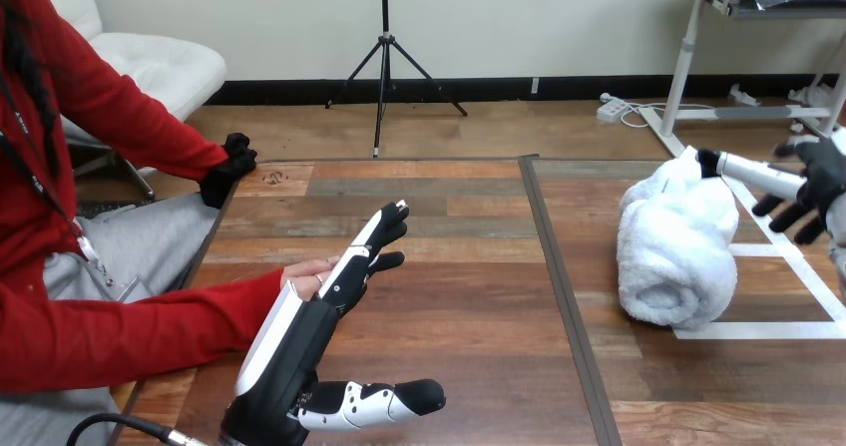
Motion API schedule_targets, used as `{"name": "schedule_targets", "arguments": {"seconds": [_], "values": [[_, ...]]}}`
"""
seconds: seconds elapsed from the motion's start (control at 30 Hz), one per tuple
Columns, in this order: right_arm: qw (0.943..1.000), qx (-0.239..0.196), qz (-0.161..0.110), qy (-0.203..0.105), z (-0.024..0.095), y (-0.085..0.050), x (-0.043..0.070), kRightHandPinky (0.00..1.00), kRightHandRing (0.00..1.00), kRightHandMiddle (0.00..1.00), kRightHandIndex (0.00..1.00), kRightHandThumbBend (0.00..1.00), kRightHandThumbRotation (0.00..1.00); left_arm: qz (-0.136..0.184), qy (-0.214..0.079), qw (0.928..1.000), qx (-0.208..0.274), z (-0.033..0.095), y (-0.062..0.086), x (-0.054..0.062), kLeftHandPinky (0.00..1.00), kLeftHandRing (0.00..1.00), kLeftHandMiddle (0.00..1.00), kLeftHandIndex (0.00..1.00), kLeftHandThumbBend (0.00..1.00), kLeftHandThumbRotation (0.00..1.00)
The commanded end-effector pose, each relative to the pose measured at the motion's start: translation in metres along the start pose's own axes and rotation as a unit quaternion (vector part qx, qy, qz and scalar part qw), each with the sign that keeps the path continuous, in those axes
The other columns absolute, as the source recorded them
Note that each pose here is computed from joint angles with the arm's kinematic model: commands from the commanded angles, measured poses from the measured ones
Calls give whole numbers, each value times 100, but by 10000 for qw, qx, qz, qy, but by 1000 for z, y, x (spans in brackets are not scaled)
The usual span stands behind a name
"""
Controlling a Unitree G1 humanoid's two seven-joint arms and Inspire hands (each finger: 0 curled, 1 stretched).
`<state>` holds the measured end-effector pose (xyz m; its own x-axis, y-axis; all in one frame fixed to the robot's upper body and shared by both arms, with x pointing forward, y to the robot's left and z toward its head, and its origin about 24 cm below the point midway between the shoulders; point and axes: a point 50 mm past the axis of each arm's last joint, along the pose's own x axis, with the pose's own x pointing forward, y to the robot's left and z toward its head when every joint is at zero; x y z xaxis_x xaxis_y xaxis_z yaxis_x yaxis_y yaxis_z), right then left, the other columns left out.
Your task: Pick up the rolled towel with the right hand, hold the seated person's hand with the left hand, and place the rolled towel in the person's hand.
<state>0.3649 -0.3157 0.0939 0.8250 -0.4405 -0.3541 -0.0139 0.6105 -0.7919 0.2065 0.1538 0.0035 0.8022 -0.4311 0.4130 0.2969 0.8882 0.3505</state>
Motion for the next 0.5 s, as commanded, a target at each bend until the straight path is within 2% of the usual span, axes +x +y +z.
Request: {"name": "schedule_targets", "arguments": {"seconds": [0.0,0.17,0.27,0.37,0.47], "values": [[9988,127,-110,-469,47,-10,-3,54,73,74,76,100,78,104,-298,9995,31,5,5,11,86,94,97,96,100,62],[9990,297,9,-336,48,-6,-4,69,84,84,82,100,80,110,-288,9995,10,5,5,9,86,94,97,96,100,61],[9994,216,40,-281,49,-3,-4,72,87,86,84,100,82,115,-296,9995,-4,6,5,9,86,94,97,96,100,61],[9988,416,161,-221,50,-1,-4,75,89,88,85,100,83,113,-299,9995,9,6,5,8,86,94,97,96,100,61],[9997,87,198,-140,52,1,-4,76,91,90,88,100,88,124,-284,9995,1,6,5,7,86,94,97,96,100,61]]}}
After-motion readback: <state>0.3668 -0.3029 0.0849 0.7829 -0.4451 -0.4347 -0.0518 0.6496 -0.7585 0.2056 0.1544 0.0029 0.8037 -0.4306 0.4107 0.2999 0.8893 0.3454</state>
